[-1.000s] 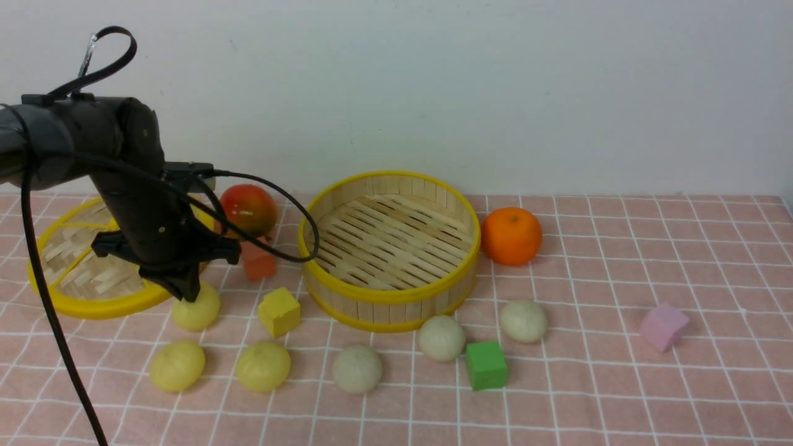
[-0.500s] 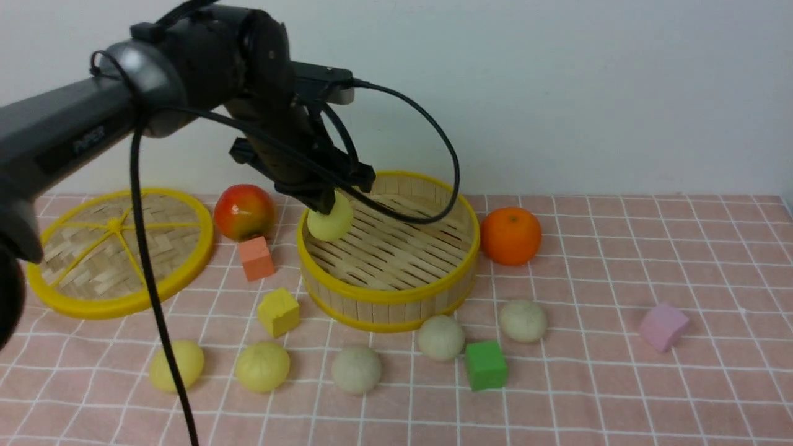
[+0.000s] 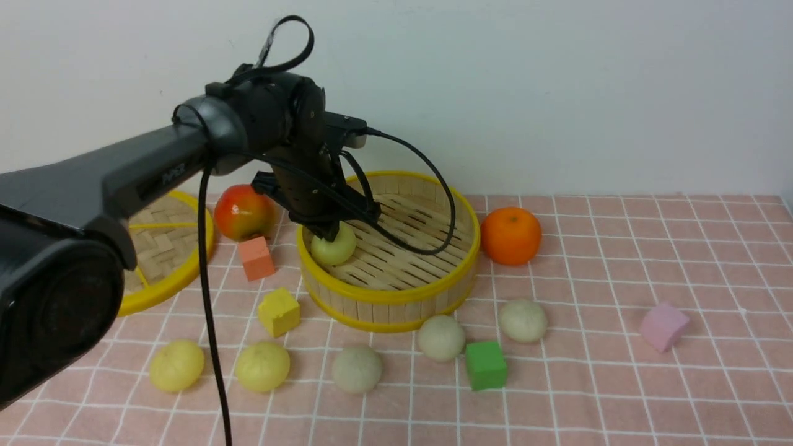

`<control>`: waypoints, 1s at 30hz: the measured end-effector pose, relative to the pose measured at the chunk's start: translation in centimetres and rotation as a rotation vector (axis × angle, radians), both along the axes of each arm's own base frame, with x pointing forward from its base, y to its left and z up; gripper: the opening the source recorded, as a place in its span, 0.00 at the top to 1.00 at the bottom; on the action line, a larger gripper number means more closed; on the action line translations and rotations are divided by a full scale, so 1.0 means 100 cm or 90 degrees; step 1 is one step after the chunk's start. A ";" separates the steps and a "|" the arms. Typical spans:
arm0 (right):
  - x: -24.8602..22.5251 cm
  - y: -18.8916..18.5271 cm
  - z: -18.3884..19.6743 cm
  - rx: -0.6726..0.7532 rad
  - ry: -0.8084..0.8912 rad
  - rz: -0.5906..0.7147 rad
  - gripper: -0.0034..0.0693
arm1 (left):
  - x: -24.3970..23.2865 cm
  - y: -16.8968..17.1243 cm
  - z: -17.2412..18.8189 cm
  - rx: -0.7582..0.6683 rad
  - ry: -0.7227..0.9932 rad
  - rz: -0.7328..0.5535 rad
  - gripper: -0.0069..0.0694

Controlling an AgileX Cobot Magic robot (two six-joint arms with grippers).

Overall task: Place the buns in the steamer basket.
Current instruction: Use the left arm to put the steamed stuffed bun into the steamer, then use the left arm to grab a steamed stuffed bun

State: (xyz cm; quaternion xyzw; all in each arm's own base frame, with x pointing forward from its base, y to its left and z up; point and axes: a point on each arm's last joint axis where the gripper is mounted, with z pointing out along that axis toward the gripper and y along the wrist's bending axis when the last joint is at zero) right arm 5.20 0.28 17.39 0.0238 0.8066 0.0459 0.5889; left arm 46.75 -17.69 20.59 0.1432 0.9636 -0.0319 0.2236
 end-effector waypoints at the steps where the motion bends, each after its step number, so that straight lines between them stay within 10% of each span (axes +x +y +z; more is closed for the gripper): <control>1: 0.000 0.000 0.000 0.000 0.000 0.000 0.62 | 0.000 0.000 0.000 0.001 -0.001 0.000 0.84; 13: 0.000 0.000 0.000 0.000 0.000 0.000 0.62 | -0.020 0.007 0.059 -0.029 -0.020 0.030 0.25; 21: 0.000 0.000 0.000 0.000 0.000 0.000 0.62 | -0.082 0.032 0.124 -0.026 0.043 0.084 0.62; 30: 0.000 0.000 0.000 0.000 0.000 0.000 0.62 | -0.164 0.070 0.075 0.023 0.158 0.131 0.93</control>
